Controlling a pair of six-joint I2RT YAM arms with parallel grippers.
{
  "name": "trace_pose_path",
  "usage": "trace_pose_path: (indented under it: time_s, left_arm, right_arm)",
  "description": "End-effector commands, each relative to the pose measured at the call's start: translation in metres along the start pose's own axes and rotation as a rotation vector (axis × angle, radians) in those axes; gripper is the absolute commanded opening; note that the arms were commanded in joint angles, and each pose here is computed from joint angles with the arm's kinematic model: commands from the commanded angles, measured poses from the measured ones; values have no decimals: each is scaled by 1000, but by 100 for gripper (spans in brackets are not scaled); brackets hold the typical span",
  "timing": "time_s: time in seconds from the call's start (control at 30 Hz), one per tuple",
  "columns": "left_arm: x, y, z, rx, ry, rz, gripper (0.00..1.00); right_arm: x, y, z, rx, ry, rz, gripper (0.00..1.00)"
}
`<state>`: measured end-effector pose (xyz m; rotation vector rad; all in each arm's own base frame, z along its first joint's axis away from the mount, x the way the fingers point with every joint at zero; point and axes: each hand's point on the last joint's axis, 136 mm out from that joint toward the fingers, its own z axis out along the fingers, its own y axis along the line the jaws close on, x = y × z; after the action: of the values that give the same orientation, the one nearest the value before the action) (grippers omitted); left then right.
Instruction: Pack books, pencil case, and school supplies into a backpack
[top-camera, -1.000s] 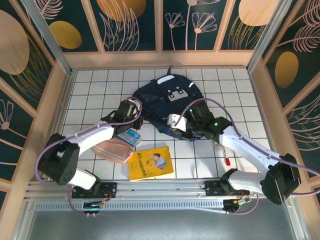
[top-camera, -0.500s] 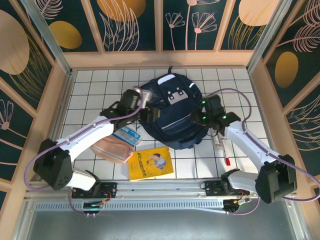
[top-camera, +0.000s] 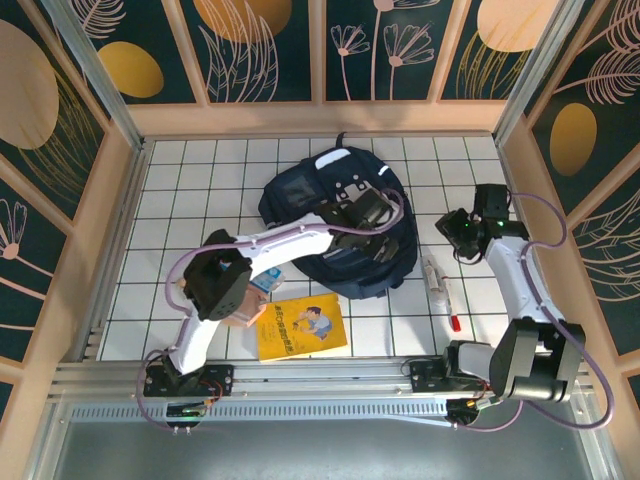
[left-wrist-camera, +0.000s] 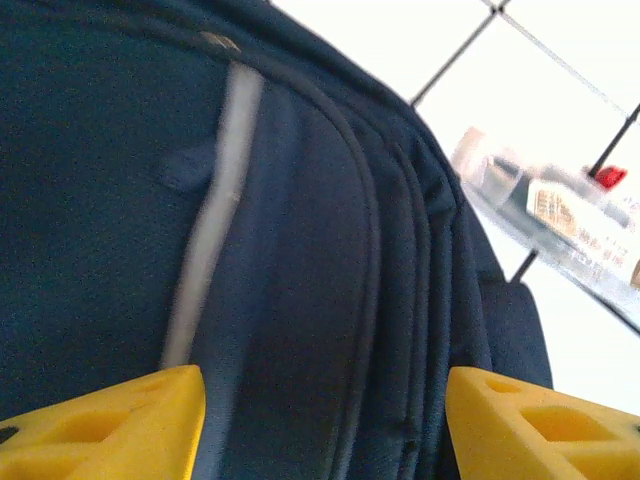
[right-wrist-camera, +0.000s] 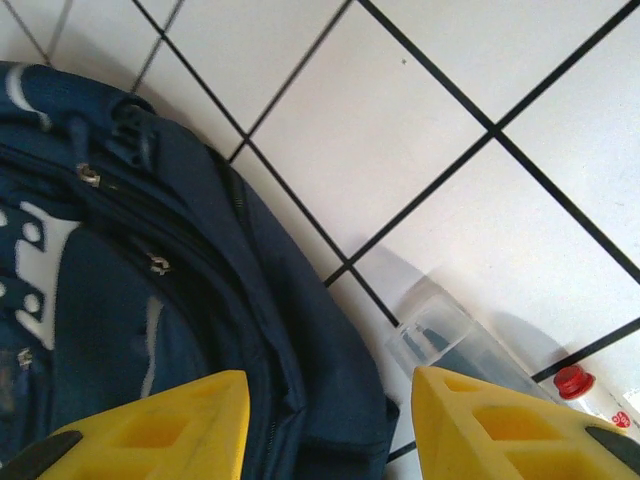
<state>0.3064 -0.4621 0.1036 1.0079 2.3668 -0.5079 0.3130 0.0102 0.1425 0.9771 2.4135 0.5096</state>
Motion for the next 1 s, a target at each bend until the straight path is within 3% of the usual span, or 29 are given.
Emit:
trace_pose_path:
  time_s: [0.0,0.23,0.27,0.4,0.5,0.57,0.63,0.7,0.87,0.93,0.97]
  left_arm:
    - [11,-3,7,-59,65,44,66]
    - [24,38,19,-291,88,18,61]
    - [25,43,17,-321,90,18,58]
    - [19,54,3,-384,54,27,28]
    - [19,61,-4,-428,39,65,23]
    - [24,61,-3,-419,60,104,25]
    - [35,52,6,-355,88,150,41]
    - [47,52,13,-342,114,173,51]
    - [54,71,11,-429,142,179,51]
    - [54,80,12,-438,139,167,36]
    - [56,85,13,-437,143,153,19]
  right_arm:
    - [4,7,-5,-61,9,8,47]
    - [9,13,-5,-98,30,-25,46]
    - [10,16,-6,-118,35,-29,45]
    - [11,26,-12,-180,30,-40,43]
    - [12,23,-13,-168,22,-46,43]
    - [14,21,-12,-166,28,-42,43]
    - [17,20,-11,-172,35,-38,43]
    - [20,18,-9,-170,47,-36,43]
    - [23,19,-11,-182,52,-32,42]
    - [23,18,-11,-181,52,-38,42]
    - [24,18,-11,-180,54,-39,42]
